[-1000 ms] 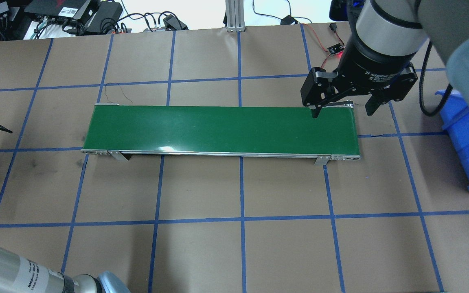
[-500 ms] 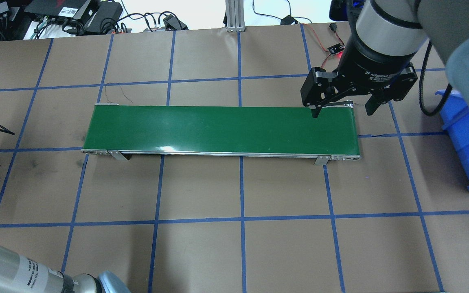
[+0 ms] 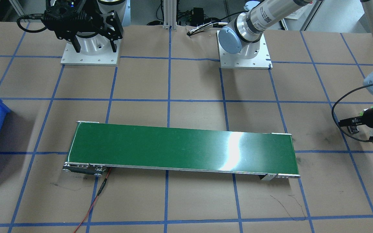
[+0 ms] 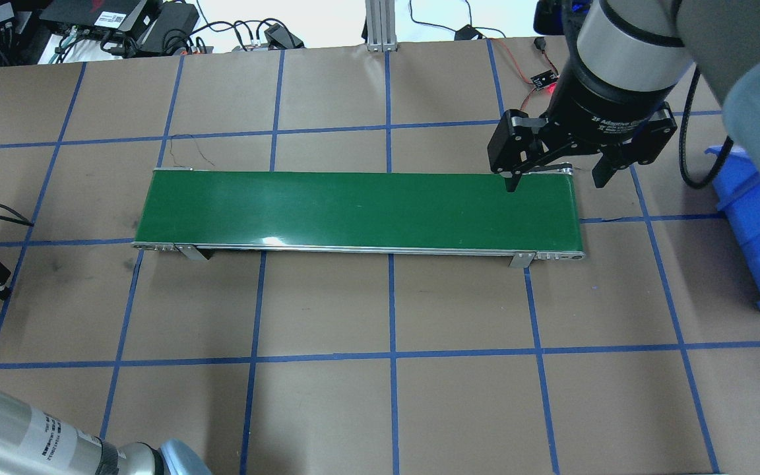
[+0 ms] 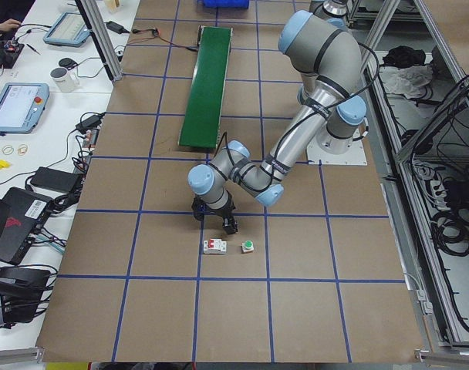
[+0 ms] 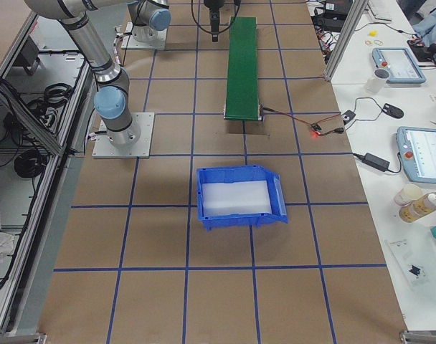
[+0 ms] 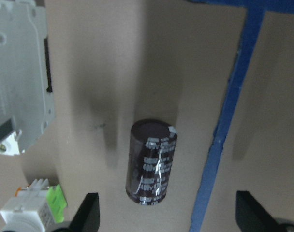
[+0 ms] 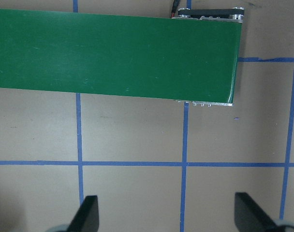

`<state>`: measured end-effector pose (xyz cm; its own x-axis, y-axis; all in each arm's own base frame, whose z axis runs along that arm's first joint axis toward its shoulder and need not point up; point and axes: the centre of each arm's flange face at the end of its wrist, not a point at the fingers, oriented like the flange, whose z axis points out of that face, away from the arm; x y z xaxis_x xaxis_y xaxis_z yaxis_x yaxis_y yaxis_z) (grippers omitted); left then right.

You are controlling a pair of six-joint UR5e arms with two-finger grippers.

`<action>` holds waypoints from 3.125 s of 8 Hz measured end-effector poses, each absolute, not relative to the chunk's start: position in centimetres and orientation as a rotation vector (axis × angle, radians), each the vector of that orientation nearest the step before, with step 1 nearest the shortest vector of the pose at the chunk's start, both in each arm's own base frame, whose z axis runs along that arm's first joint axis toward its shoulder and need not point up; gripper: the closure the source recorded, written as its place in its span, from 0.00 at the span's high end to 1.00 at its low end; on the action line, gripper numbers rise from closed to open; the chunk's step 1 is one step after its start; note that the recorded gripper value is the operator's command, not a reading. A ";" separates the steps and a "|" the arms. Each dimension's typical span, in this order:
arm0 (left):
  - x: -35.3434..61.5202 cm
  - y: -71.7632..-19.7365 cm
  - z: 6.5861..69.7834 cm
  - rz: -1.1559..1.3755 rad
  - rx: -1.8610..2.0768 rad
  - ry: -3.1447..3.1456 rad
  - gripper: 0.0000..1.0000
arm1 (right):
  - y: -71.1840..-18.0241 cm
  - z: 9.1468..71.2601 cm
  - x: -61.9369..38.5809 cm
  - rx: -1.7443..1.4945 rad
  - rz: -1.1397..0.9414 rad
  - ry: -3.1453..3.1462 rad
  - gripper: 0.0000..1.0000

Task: Move capacitor from left to right
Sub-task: 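Lower the left gripper and grasp the brown capacitor on the table, then carry the capacitor with the left gripper over the conveyor's near end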

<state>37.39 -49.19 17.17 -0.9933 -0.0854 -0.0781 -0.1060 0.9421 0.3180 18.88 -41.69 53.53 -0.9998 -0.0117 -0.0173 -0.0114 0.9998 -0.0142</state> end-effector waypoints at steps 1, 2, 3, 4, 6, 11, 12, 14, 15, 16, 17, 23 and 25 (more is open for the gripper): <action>37.4 -49.2 17.1 0.505 -0.106 3.040 0.65 | -41.7 53.5 18.9 -0.018 -0.022 3.124 1.00; 37.5 -49.2 17.1 0.508 -0.061 3.043 0.38 | -41.7 53.5 18.9 -0.018 -0.021 3.124 1.00; 37.6 -49.2 17.4 0.506 -0.008 3.044 0.18 | -41.7 53.5 18.9 -0.017 -0.020 3.124 1.00; 37.6 -49.2 17.6 0.505 0.025 3.045 0.00 | -41.7 53.5 18.9 -0.016 -0.020 3.124 1.00; 37.6 -49.2 17.8 0.504 0.053 3.046 0.00 | -41.7 53.5 18.9 -0.018 -0.019 3.123 1.00; 32.6 -51.1 26.0 0.274 0.133 3.103 0.00 | -41.7 53.5 18.9 -0.020 -0.022 3.123 1.00; 27.9 -53.3 28.9 0.161 0.220 3.116 0.00 | -41.7 53.5 18.9 -0.020 -0.022 3.123 1.00; 16.0 -57.2 32.4 0.008 0.388 3.118 0.00 | -41.7 53.5 18.9 -0.020 -0.022 3.123 1.00; 10.3 -58.4 32.9 -0.036 0.372 3.147 0.00 | -41.7 53.5 18.9 -0.020 -0.022 3.123 1.00; 5.6 -59.2 32.8 -0.048 0.352 3.173 0.00 | -41.7 53.5 18.9 -0.020 -0.022 3.123 1.00; 2.9 -59.5 32.3 -0.037 0.353 3.187 0.00 | -41.7 53.5 18.9 -0.020 -0.021 3.123 1.00; 2.4 -60.5 27.3 0.153 0.530 3.099 0.00 | -41.8 53.6 18.9 -0.022 -0.029 3.125 1.00; 2.8 -60.6 26.3 0.185 0.517 3.097 0.38 | -41.8 53.6 18.8 -0.023 -0.037 3.129 1.00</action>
<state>2.80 -60.60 26.30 -0.9459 0.3236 0.0225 0.3240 0.9390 0.1150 18.84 -41.83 53.58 -0.9998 -0.0146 -0.0126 -0.0143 0.9996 -0.0239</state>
